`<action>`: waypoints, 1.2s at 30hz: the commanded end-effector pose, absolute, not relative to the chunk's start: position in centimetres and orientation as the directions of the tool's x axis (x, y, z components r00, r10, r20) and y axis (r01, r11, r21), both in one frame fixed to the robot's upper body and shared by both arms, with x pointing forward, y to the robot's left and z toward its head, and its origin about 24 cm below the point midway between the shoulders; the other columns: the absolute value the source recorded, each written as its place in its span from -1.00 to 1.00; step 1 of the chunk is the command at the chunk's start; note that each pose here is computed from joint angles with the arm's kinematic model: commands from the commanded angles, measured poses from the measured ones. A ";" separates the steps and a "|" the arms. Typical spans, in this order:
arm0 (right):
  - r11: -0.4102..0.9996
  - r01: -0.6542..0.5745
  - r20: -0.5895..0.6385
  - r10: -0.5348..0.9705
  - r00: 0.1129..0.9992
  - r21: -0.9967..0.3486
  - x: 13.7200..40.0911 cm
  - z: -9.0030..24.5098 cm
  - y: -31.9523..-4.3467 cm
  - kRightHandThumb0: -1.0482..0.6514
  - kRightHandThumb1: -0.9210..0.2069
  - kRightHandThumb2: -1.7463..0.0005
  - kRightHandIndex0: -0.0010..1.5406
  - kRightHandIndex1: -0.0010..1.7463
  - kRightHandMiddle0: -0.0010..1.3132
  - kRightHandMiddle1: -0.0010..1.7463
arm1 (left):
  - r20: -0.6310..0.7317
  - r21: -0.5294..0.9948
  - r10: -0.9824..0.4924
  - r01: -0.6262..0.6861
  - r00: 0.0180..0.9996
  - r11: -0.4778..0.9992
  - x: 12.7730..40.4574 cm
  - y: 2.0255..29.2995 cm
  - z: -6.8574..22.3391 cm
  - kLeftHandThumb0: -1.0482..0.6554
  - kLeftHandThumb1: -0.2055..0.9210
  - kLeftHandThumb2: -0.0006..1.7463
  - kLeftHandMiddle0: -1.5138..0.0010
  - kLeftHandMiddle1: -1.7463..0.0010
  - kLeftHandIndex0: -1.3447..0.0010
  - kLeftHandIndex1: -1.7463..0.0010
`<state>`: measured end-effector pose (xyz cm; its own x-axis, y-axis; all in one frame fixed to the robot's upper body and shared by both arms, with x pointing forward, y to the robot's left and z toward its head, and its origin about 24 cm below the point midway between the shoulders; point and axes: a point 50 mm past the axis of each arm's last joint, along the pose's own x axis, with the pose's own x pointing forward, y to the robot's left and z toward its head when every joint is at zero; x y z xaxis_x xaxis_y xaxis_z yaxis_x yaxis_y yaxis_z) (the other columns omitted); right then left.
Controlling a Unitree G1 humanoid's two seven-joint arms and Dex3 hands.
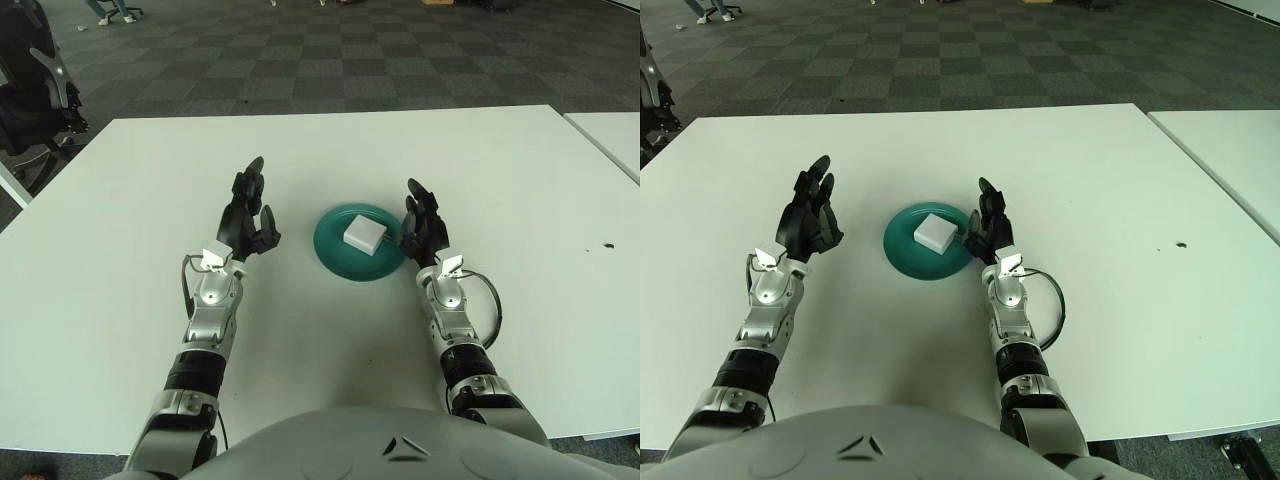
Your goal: Put the charger into the plate.
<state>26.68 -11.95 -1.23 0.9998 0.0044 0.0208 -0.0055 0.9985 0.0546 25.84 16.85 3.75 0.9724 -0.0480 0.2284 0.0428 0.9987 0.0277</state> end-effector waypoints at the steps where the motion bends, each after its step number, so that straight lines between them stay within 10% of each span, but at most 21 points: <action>1: 0.987 0.106 -0.359 -0.055 0.932 0.124 19.0 -8.9 -12.3 -0.66 -1.00 -0.10 -0.81 -1.00 -1.00 -0.54 | 0.221 0.053 0.036 -0.049 0.975 0.997 25.7 18.6 3.8 -1.00 1.00 0.35 0.88 1.00 1.00 0.74; 36: 0.991 0.133 -0.307 -0.124 0.944 0.010 19.9 -8.6 -15.5 -0.74 -1.00 -0.11 -0.85 -1.00 -1.00 -0.51 | 0.124 0.003 0.149 -0.151 0.981 0.989 21.3 13.5 0.6 -0.87 1.00 0.27 0.66 0.99 1.00 0.23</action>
<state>26.63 -13.06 -1.39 0.9995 -0.0174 0.0277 0.0159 0.9985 0.0515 21.40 13.60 1.02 0.9799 0.1568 0.1230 -0.1548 0.9876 -0.0260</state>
